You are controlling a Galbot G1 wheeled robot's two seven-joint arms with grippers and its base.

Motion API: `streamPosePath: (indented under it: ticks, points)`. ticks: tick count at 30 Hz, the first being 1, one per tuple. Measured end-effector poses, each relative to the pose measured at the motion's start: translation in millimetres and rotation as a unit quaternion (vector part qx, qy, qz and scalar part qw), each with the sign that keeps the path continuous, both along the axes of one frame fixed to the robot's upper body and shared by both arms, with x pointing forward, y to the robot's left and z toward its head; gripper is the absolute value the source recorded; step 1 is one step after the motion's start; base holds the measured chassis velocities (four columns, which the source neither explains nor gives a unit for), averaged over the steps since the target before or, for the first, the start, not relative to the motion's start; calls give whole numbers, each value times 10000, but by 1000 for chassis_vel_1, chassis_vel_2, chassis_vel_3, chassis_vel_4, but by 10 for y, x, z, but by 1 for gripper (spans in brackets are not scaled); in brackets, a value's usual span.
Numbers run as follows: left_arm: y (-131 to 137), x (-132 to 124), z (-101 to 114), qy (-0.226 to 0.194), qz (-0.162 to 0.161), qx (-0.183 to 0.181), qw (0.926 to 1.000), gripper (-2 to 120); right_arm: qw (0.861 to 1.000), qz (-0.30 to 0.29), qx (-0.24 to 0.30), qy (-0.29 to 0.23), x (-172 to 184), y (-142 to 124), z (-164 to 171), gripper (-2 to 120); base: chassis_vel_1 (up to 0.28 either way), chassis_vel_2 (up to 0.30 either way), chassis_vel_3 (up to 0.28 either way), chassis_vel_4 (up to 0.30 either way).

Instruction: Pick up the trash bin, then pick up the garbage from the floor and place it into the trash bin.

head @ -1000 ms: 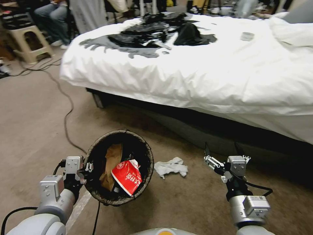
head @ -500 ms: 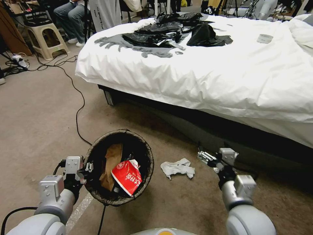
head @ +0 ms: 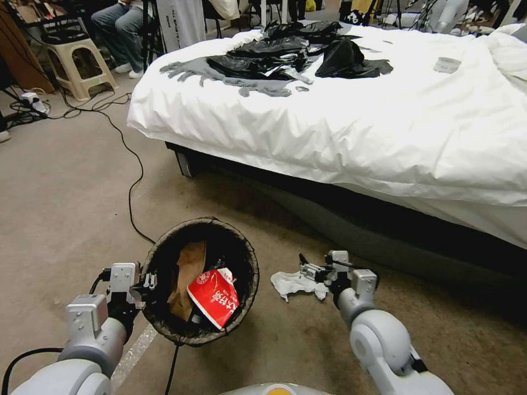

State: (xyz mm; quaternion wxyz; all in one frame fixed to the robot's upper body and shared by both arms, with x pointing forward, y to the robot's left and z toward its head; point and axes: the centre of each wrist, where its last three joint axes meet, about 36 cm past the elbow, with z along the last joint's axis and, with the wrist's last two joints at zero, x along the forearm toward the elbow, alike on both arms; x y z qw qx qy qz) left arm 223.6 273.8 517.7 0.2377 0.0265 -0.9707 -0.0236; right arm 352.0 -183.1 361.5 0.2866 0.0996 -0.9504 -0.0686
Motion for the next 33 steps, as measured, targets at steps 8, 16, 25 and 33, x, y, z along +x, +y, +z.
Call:
streamPosePath:
  ticks: [8,16,25,33]
  points:
    - [0,0,0,0,0,0,10000,1,9995,79,-31,298,246,-40,-195,100,0,0,0,0]
    - [0,0,0,0,0,0,10000,1,9981,70,-61,612,436,-37,-473,100,0,0,0,0]
    - [0,0,0,0,0,0,10000,1,9966,10,-202,801,521,-51,-778,100,0,0,0,0]
    - [0,0,0,0,0,0,10000,1,9953,-29,-307,913,582,-25,-1019,100,0,0,0,0]
